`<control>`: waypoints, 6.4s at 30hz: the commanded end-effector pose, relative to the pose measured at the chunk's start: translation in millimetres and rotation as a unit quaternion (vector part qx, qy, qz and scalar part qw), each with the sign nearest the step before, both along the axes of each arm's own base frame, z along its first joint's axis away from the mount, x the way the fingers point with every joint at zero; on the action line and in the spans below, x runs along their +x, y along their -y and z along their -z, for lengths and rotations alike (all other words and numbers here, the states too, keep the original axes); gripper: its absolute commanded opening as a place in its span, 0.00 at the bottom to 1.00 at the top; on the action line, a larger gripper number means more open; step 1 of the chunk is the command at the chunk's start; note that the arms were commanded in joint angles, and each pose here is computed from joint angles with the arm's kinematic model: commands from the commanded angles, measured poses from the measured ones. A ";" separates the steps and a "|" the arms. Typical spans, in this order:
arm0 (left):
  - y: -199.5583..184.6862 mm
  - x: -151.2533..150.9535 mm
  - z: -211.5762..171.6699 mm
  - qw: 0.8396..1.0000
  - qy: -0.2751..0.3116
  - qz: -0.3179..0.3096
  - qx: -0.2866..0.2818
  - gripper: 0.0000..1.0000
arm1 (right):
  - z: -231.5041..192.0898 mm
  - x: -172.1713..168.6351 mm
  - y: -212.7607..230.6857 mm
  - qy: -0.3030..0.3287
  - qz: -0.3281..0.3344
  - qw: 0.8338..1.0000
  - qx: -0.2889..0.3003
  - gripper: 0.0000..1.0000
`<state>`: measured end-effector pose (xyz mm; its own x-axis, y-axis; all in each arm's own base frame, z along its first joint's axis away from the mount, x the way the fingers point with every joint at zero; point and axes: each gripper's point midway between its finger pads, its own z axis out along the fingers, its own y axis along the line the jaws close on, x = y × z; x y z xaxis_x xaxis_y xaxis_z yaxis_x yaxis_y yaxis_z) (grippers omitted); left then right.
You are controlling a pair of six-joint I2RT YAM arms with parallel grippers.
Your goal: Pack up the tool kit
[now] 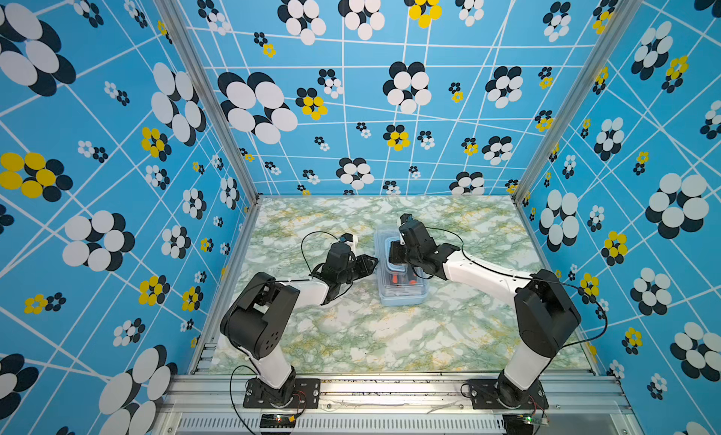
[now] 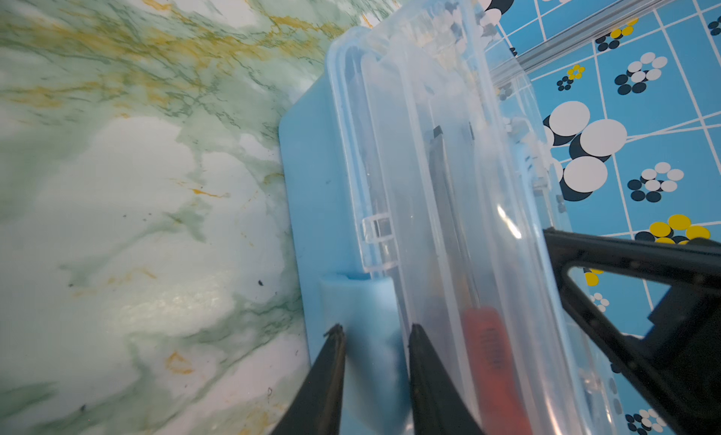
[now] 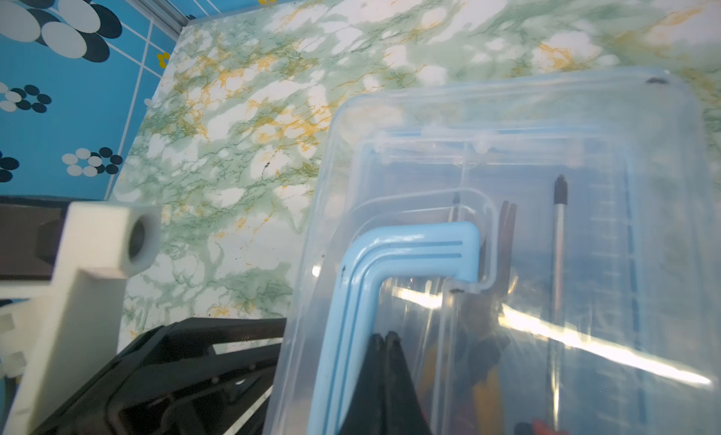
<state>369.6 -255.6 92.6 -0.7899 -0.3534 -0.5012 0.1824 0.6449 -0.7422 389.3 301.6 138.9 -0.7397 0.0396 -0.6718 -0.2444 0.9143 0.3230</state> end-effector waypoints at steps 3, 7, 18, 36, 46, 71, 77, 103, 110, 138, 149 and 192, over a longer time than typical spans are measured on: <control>14.4 -27.6 21.9 0.998 -0.033 0.045 0.003 0.32 | 49.2 -31.2 1.2 -0.076 -0.034 0.996 -0.037 0.00; 5.6 -27.9 24.0 0.999 -0.035 0.035 0.005 0.32 | 48.5 -31.4 2.3 -0.074 -0.032 0.996 -0.037 0.00; -14.7 -17.3 16.0 1.000 -0.027 0.009 -0.013 0.32 | 48.6 -29.8 -0.3 -0.076 -0.033 0.996 -0.035 0.00; -14.5 5.4 15.3 0.998 -0.033 0.009 -0.060 0.29 | 50.5 -27.1 -1.7 -0.078 -0.035 0.995 -0.044 0.00; -16.2 8.8 8.8 0.997 -0.027 0.004 -0.067 0.16 | 45.8 -25.5 -1.9 -0.074 -0.035 0.996 -0.044 0.00; -17.3 -3.1 -31.8 0.998 0.001 0.012 -0.055 0.35 | 46.0 -25.8 -3.0 -0.075 -0.037 0.996 -0.042 0.00; -18.6 -5.7 -36.7 0.998 0.006 0.008 -0.062 0.37 | 47.1 -26.6 -3.9 -0.076 -0.039 0.996 -0.040 0.00; -7.3 -9.1 -27.0 0.997 0.002 0.026 -0.077 0.22 | 53.9 -28.1 1.0 -0.081 -0.035 0.995 -0.051 0.00; -4.1 -9.8 -24.9 0.996 -0.001 0.030 -0.080 0.22 | 55.3 -28.0 -0.3 -0.083 -0.037 0.995 -0.052 0.00; 12.3 -12.5 9.7 0.997 -0.032 0.053 -0.052 0.23 | 66.3 -31.0 6.4 -0.094 -0.028 0.994 -0.055 0.00; 17.9 -16.2 11.4 0.995 -0.038 0.061 -0.065 0.22 | 58.1 -27.2 10.5 -0.096 -0.023 0.995 -0.025 0.00; -9.1 -7.3 24.5 0.997 -0.064 0.024 -0.030 0.26 | 93.1 -48.3 -16.0 -0.178 -0.074 0.981 0.015 0.00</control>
<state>372.7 -249.6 92.2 -0.8270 -0.3635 -0.4288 0.1653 0.5718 -0.8036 399.1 307.0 135.5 -0.7738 0.0876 -0.6274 -0.2469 0.8704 0.4261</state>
